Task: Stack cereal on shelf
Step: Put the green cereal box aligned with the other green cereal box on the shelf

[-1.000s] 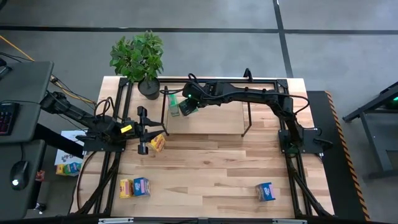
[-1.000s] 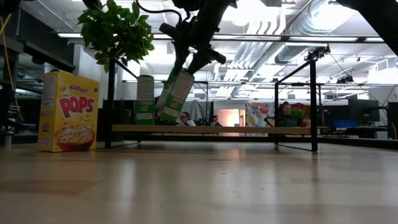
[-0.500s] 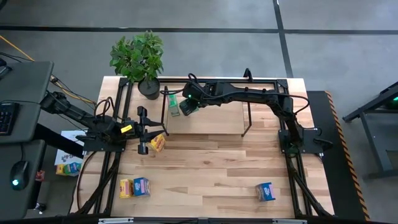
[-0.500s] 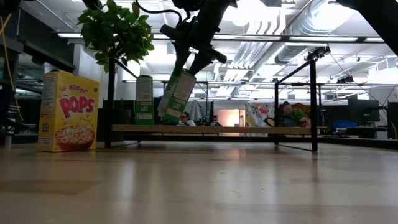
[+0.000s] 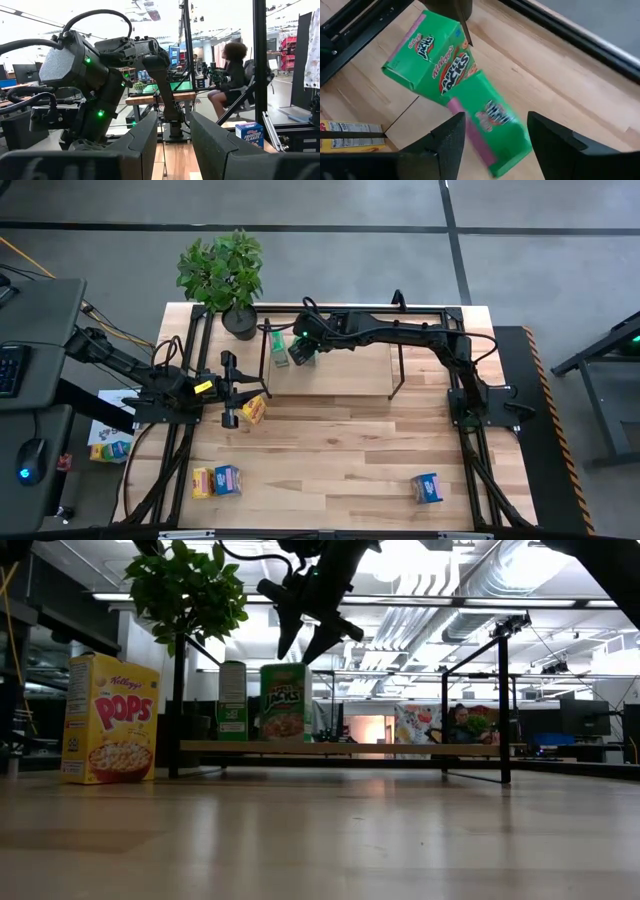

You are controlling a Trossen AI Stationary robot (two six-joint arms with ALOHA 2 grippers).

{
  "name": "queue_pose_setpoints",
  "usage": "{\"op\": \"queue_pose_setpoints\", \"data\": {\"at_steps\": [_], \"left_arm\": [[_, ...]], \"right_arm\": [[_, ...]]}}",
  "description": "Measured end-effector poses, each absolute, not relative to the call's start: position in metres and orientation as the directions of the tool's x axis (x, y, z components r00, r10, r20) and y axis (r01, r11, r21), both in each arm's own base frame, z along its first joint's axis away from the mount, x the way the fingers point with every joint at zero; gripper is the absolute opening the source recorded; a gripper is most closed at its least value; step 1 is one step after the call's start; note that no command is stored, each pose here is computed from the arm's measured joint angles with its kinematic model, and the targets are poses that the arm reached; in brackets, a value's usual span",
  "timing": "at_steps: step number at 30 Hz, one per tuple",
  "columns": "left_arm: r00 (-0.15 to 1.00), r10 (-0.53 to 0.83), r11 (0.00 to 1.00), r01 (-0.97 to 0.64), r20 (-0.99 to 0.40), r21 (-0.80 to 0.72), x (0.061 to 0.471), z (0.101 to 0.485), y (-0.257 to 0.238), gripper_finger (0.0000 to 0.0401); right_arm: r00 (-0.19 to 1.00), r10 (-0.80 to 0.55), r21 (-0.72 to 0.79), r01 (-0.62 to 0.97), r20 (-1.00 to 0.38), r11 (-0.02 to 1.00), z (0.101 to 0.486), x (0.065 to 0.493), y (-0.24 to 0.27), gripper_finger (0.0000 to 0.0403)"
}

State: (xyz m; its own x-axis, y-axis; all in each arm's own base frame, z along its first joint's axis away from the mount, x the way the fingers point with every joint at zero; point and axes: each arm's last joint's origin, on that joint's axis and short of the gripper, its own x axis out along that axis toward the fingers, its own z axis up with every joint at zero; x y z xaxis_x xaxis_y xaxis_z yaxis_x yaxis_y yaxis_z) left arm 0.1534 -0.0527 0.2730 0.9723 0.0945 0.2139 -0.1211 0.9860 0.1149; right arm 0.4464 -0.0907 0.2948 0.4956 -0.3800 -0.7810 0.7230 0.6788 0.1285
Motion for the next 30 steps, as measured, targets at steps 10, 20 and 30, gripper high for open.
{"op": "queue_pose_setpoints", "data": {"at_steps": [10,20,30], "left_arm": [[0.973,0.094,0.986,-0.121,0.212,0.116,0.153,0.273,-0.053,0.0106],[0.975,0.068,0.989,-0.094,0.210,0.117,0.152,0.272,-0.057,0.0106],[0.974,0.073,0.985,-0.104,0.212,0.138,0.152,0.273,-0.057,0.0106]], "right_arm": [[0.473,-0.380,0.024,0.651,-0.795,0.759,0.309,0.432,-0.092,0.0206],[0.252,-0.461,-0.235,0.603,-0.851,0.762,0.287,0.411,-0.069,0.0123],[0.278,-0.511,-0.264,0.606,-0.813,0.751,0.213,0.410,-0.095,0.0014]]}}
